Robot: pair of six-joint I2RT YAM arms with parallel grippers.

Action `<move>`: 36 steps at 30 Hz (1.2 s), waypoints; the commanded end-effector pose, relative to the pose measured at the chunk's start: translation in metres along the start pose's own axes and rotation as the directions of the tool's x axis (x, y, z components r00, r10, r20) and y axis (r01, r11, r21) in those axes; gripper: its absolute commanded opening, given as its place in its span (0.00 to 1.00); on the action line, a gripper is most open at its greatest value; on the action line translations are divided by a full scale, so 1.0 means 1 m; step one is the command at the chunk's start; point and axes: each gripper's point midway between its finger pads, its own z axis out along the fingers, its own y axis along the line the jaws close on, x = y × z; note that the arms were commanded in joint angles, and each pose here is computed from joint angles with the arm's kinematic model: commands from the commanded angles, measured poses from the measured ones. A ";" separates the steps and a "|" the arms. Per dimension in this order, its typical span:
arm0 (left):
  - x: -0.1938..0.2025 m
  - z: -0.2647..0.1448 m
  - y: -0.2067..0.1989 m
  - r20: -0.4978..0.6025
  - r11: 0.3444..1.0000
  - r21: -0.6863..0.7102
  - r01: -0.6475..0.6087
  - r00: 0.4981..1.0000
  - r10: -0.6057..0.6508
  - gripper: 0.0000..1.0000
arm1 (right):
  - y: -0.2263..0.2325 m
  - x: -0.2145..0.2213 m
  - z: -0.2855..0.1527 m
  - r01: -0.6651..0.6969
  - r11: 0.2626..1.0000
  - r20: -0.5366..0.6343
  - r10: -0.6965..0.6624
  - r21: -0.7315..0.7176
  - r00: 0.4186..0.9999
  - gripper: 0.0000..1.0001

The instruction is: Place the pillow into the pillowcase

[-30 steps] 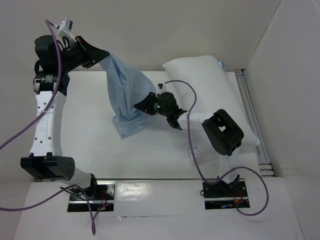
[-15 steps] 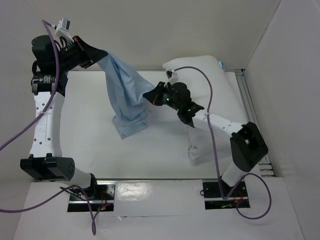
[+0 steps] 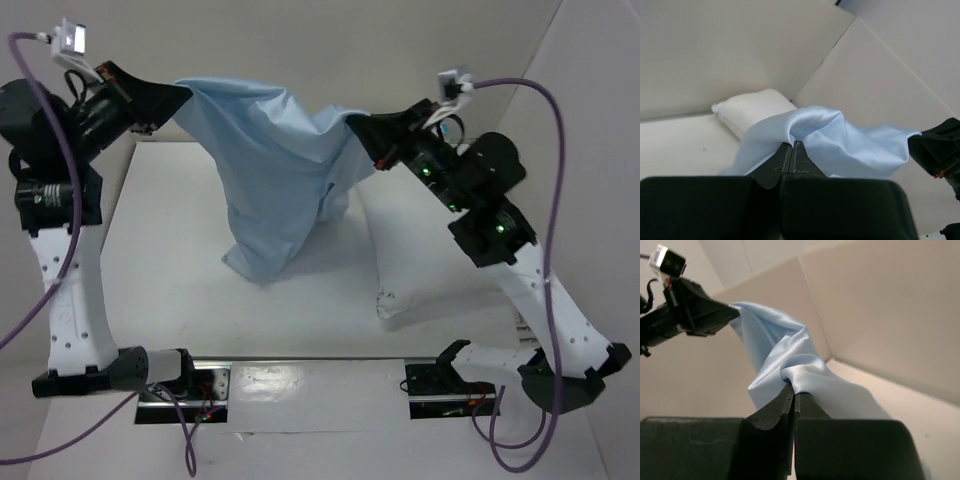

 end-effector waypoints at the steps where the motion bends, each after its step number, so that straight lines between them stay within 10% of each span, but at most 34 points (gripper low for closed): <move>1: -0.047 -0.068 -0.109 0.237 0.962 0.101 -0.255 0.945 0.226 0.00 | 0.014 -0.057 -0.039 0.112 0.993 0.109 -0.114 0.026 0.987 0.00; 11: -0.078 -0.124 -0.165 0.413 0.924 0.004 -0.382 0.842 0.346 0.00 | 0.009 -0.122 -0.053 0.150 0.976 0.269 -0.190 0.160 0.944 0.00; 19: -0.049 -0.030 0.009 0.207 0.957 -0.253 -0.139 0.959 0.194 0.00 | -0.059 -0.039 0.051 0.216 0.940 0.079 -0.245 0.263 0.966 0.00; 30: 0.023 0.056 0.302 -0.036 0.741 -0.672 0.019 0.998 -0.058 0.00 | -0.209 0.184 0.199 0.103 0.983 -0.294 -0.055 0.149 0.954 0.01; 32: 0.042 0.059 0.335 -0.080 0.724 -0.690 0.028 0.990 -0.115 0.23 | -0.209 0.186 0.213 0.082 0.991 -0.299 -0.047 0.105 0.953 0.38; 34: 0.057 0.051 0.346 -0.110 0.706 -0.708 0.034 0.982 -0.157 0.66 | -0.222 0.218 0.212 0.056 0.991 -0.359 -0.009 0.123 0.933 0.69; 36: 0.079 0.041 0.355 -0.136 0.679 -0.733 0.031 0.972 -0.191 0.79 | -0.233 0.243 0.199 0.052 0.985 -0.406 0.019 0.164 0.914 0.84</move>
